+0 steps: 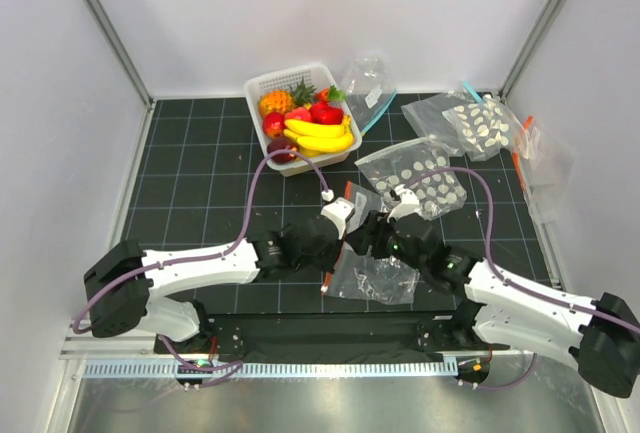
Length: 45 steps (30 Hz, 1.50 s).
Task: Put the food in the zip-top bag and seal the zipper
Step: Open the zipper of the food storage bag at the center of the board.
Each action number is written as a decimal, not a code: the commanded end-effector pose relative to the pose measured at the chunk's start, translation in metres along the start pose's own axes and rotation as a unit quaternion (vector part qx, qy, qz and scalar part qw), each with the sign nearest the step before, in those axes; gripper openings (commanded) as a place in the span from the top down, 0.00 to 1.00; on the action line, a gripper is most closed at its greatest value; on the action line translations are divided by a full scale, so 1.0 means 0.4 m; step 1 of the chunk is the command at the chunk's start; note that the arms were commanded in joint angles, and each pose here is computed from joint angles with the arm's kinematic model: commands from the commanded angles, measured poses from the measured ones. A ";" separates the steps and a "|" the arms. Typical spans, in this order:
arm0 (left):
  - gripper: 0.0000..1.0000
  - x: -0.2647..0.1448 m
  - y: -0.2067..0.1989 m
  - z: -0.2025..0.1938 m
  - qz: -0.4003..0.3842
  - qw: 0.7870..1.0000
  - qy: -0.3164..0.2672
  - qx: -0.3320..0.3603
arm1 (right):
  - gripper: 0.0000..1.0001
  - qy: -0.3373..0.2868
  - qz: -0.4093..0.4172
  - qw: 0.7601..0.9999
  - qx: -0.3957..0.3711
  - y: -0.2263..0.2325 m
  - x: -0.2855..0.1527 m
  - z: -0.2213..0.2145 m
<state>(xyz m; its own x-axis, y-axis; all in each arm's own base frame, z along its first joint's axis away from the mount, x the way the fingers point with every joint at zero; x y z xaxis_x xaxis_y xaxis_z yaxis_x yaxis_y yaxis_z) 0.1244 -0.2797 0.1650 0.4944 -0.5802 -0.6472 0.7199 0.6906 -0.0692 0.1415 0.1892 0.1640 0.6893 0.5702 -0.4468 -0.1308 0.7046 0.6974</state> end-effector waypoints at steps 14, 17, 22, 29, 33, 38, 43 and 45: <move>1.00 -0.026 -0.009 0.050 -0.001 0.999 -0.037 -0.007 | 0.41 -0.045 0.047 0.998 -0.014 0.049 -0.007 0.011; 1.00 -0.033 -0.009 0.053 -0.003 0.999 -0.041 -0.009 | 0.50 -0.042 0.026 0.999 -0.014 0.036 -0.002 0.006; 1.00 -0.040 -0.003 0.051 0.004 0.999 -0.042 -0.008 | 0.62 -0.062 -0.037 0.997 -0.009 0.009 -0.006 0.015; 1.00 -0.040 -0.003 0.053 0.008 0.999 -0.042 -0.010 | 0.69 -0.075 -0.075 0.994 -0.021 0.024 -0.003 0.043; 1.00 -0.046 0.000 0.064 0.019 0.999 -0.047 -0.013 | 0.90 -0.073 -0.070 0.995 -0.026 0.051 0.000 0.058; 1.00 -0.093 0.013 0.129 0.058 0.996 -0.065 -0.009 | 0.99 -0.072 -0.075 0.994 -0.037 0.135 -0.035 0.122; 1.00 -0.192 0.041 0.204 0.112 0.991 -0.071 -0.003 | 0.99 -0.053 -0.053 0.996 -0.043 0.204 -0.083 0.165; 1.00 -0.232 0.051 0.221 0.124 0.990 -0.068 0.000 | 0.99 -0.050 -0.027 0.998 -0.036 0.225 -0.098 0.173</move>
<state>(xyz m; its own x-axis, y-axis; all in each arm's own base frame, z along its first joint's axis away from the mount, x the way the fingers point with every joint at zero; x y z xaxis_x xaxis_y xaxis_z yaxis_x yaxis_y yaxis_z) 0.1379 -0.2725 0.2562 0.6555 -0.5027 -0.5636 0.6190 0.7852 0.0195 0.1599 0.2042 0.2696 0.7876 0.4491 -0.4219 -0.1024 0.7705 0.6292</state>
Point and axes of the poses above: each gripper's point midway between its finger pads, its own x axis out along the fingers, its own y axis along the line the jaws close on, z = x × y, the point moved 9 cm from there along -x, back along the fingers, and after that the axes turned 11 degrees about x, right-handed, at the moved point
